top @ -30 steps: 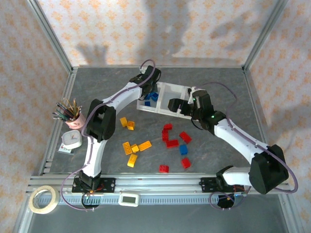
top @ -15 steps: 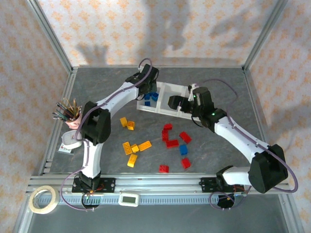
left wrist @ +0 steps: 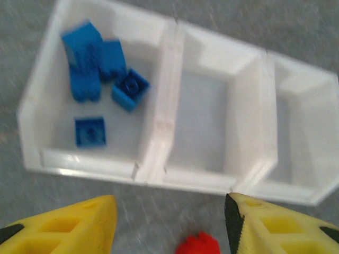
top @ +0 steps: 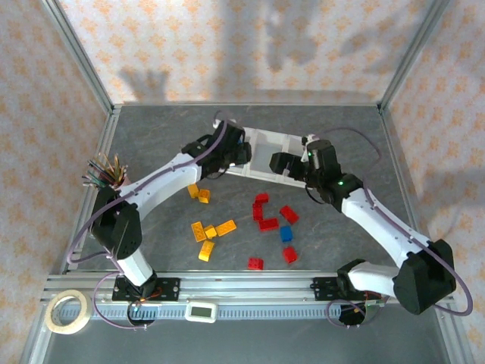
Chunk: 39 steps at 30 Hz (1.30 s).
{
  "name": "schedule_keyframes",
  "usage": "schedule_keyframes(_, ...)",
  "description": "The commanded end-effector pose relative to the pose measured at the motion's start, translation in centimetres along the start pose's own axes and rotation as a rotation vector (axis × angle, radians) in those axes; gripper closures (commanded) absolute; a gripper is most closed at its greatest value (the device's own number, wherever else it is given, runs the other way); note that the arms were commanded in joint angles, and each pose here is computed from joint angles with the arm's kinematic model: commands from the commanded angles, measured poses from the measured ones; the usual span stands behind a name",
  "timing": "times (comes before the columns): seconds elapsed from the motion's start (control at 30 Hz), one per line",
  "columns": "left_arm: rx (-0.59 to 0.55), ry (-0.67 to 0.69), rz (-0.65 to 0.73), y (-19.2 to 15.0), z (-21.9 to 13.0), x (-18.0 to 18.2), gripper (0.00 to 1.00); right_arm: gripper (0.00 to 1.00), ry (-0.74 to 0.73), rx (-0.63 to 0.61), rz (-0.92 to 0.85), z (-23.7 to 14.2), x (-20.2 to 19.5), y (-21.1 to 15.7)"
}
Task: Sort the legos into containers by color
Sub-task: Pick up the lego from the middle-left of the table.
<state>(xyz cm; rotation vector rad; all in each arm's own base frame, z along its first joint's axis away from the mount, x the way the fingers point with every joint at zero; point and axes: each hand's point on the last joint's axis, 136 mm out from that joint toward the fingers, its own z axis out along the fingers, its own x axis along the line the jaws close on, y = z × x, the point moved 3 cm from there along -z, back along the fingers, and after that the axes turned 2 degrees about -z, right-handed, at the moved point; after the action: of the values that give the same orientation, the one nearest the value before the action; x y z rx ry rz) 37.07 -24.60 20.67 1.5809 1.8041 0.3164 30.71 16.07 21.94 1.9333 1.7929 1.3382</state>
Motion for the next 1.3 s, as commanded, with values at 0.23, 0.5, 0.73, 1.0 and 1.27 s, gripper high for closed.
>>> schedule_keyframes(0.23,0.230,-0.116,-0.052,-11.4,-1.3,-4.9,0.42,0.00,-0.262,0.092,0.139,-2.3,-5.9,-4.9)
schedule_keyframes(0.5,0.389,-0.102,0.017,-18.6,-0.9,-8.0,0.41,0.00,-0.393,0.169,0.296,-3.6,-9.2,-9.6)
schedule_keyframes(0.73,0.474,-0.144,-0.005,-22.0,0.4,-10.3,0.37,0.00,-0.387,0.176,0.352,-3.7,-10.7,-11.4)
schedule_keyframes(1.0,0.528,-0.104,0.009,-24.6,3.0,-10.4,0.34,0.00,-0.318,0.141,0.390,-3.7,-12.2,-10.9)
schedule_keyframes(1.27,0.500,-0.050,0.096,-24.5,5.0,-11.4,0.39,0.00,-0.308,0.131,0.391,-3.4,-12.6,-10.6)
